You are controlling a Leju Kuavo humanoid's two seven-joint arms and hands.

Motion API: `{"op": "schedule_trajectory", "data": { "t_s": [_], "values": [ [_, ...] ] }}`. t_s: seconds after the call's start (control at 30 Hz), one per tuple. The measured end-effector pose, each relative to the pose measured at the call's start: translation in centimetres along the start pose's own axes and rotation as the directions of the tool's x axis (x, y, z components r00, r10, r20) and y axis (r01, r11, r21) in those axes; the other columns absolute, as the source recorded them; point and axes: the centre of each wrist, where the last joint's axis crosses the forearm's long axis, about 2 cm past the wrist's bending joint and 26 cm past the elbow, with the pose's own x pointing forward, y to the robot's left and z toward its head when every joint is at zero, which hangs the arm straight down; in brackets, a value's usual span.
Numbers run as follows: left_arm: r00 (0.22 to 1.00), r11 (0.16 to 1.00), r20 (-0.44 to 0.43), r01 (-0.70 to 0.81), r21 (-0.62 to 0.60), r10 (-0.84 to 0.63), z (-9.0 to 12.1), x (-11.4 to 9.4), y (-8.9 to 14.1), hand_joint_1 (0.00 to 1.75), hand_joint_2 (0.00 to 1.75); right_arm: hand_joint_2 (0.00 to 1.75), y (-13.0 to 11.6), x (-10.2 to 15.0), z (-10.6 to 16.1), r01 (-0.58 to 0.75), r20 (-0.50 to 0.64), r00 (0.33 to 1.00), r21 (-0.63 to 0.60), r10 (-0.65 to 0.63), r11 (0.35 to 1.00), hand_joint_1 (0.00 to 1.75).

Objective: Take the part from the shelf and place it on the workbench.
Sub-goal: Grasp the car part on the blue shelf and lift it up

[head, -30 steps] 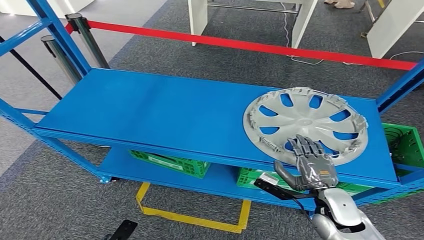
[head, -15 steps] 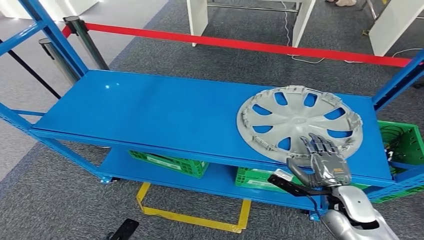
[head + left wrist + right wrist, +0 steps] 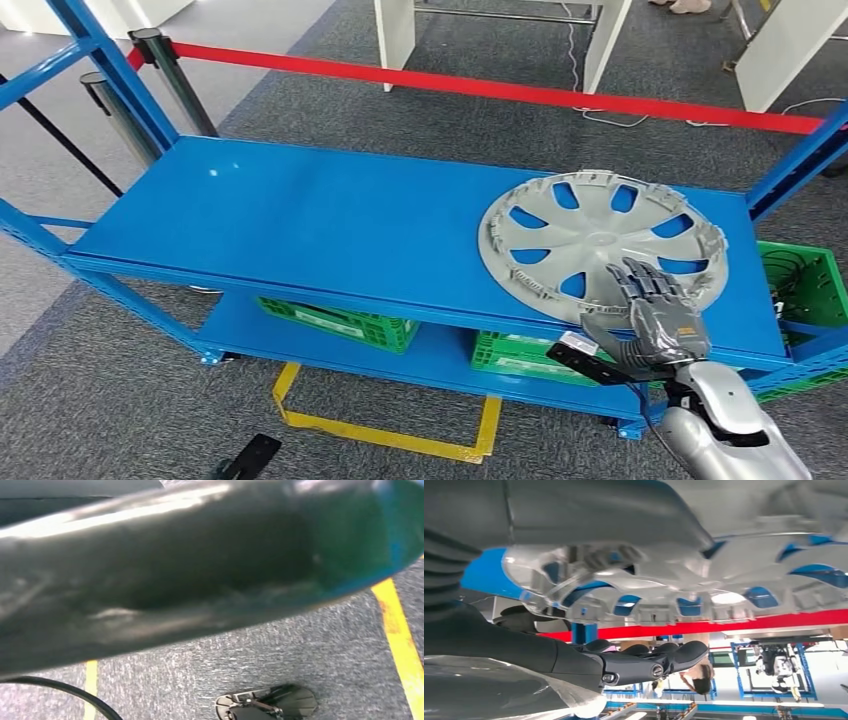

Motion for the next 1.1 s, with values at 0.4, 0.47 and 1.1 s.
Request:
{"op": "schedule_trajectory", "data": {
  "t_s": [0.4,0.47,1.1],
  "values": [
    [1.000,0.999,0.014,0.016,-0.033,-0.016,-0.2,0.5,0.0,0.00,0.00,1.75,0.6,-3.3,-0.3,0.092,0.010,0.995,0.152,-0.095,0.984,0.00],
    [1.000,0.999,0.016,0.020,-0.036,-0.019,-0.2,0.6,0.1,0.00,0.00,1.75,0.6,-4.0,-0.4,0.123,0.015,0.992,0.188,-0.128,0.974,0.00],
    [0.999,0.999,0.026,0.034,-0.020,-0.034,-0.6,0.8,0.6,0.00,0.00,1.75,-0.4,-9.0,-2.4,0.141,-0.038,0.990,0.313,-0.136,0.939,1.75]
  ]
}}
